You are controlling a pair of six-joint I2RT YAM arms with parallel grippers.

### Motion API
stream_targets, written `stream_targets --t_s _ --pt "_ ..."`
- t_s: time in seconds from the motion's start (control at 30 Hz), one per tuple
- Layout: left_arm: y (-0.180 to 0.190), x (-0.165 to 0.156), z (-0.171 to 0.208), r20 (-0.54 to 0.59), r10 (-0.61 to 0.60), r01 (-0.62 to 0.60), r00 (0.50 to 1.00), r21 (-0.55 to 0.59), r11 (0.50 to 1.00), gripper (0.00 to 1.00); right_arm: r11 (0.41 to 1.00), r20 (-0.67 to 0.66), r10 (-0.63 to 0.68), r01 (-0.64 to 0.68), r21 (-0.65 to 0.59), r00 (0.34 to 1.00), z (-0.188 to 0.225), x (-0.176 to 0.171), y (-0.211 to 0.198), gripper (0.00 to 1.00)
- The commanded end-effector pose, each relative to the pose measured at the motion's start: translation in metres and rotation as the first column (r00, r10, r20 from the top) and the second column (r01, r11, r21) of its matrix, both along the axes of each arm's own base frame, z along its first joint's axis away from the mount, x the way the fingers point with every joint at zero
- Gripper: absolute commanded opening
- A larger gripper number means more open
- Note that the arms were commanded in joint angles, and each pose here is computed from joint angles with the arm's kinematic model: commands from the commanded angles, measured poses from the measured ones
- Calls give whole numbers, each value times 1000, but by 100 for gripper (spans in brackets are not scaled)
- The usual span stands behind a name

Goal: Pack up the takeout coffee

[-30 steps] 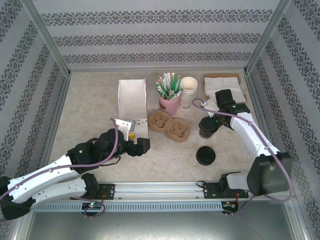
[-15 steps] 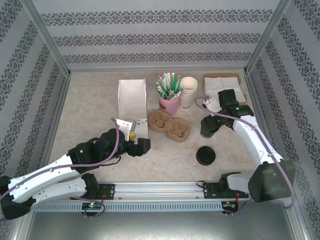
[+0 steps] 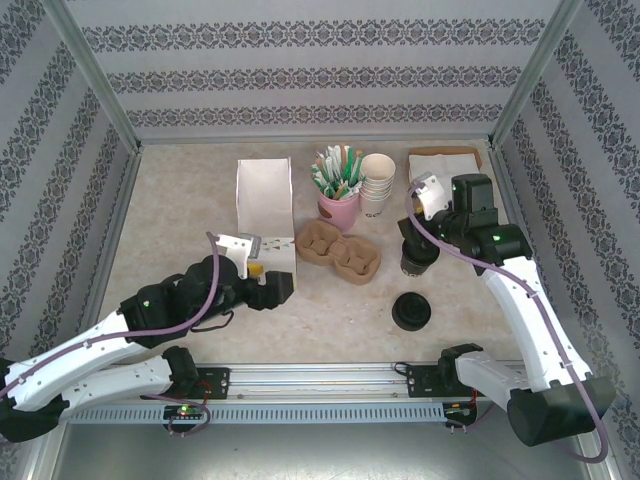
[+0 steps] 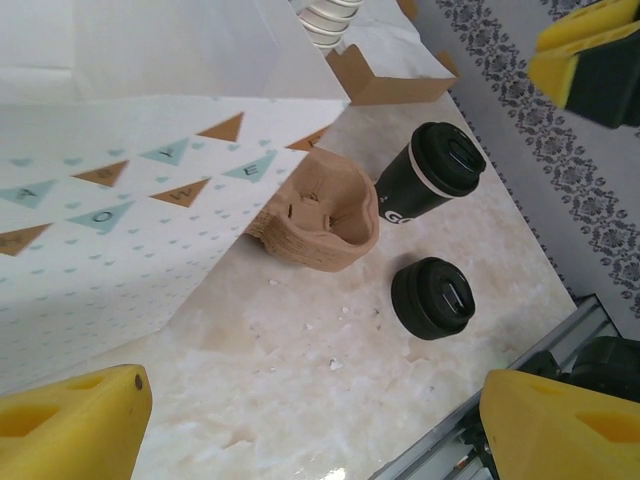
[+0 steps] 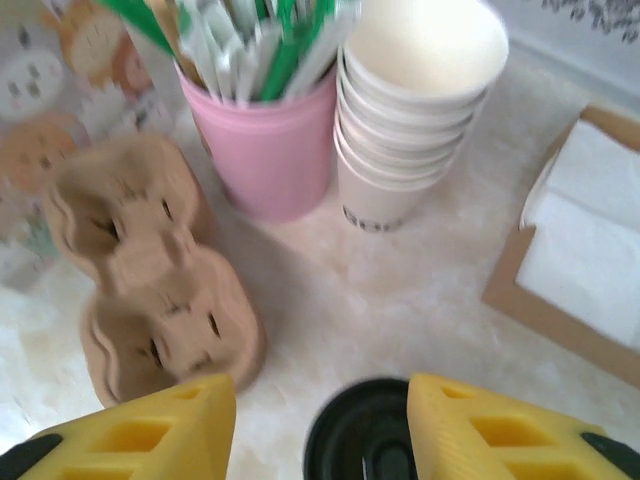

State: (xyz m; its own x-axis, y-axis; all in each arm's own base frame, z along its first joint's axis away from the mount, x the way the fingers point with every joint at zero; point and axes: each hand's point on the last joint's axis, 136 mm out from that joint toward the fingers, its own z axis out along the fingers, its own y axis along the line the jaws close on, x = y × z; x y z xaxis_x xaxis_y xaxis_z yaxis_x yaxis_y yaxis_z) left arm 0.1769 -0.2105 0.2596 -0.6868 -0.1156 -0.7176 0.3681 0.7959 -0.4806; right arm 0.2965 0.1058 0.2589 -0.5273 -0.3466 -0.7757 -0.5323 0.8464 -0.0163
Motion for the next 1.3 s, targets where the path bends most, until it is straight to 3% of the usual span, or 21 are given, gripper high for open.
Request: stream_targets --t_s 0.0,0.13,0.27,0.4,0.5,0.7,0.9,1.07,1.13,1.27 --pt "18 -2 11 -11 65 -64 998 21 998 86 996 27 -39 36 86 999 20 8 16 46" --pt "35 2 26 4 148 -148 989 20 989 85 968 -8 -209 208 139 978 34 18 4 54" --pt "51 5 45 10 222 -222 975 33 974 84 966 43 -201 190 177 979 63 14 1 75" --pt "64 5 64 17 263 -264 965 63 963 84 944 63 -214 190 269 975 66 7 -3 77" --pt "72 8 71 47 279 -283 959 134 950 85 930 39 -238 216 297 970 49 5 -4 98" --pt "91 22 100 154 332 -363 931 275 890 91 948 -43 -124 131 289 991 28 2 27 98" --pt "69 46 109 147 286 -317 947 296 901 97 971 -36 80 -70 228 996 20 -21 62 98" --pt "76 72 81 -25 318 -308 948 189 932 93 948 52 315 -317 39 948 -13 -47 93 90" --pt "76 76 80 -32 310 -302 950 143 942 92 934 56 357 -356 -33 932 -29 -49 99 86" --pt "77 77 82 -16 286 -282 958 125 951 92 917 -46 397 -399 -27 917 -54 -52 109 81"
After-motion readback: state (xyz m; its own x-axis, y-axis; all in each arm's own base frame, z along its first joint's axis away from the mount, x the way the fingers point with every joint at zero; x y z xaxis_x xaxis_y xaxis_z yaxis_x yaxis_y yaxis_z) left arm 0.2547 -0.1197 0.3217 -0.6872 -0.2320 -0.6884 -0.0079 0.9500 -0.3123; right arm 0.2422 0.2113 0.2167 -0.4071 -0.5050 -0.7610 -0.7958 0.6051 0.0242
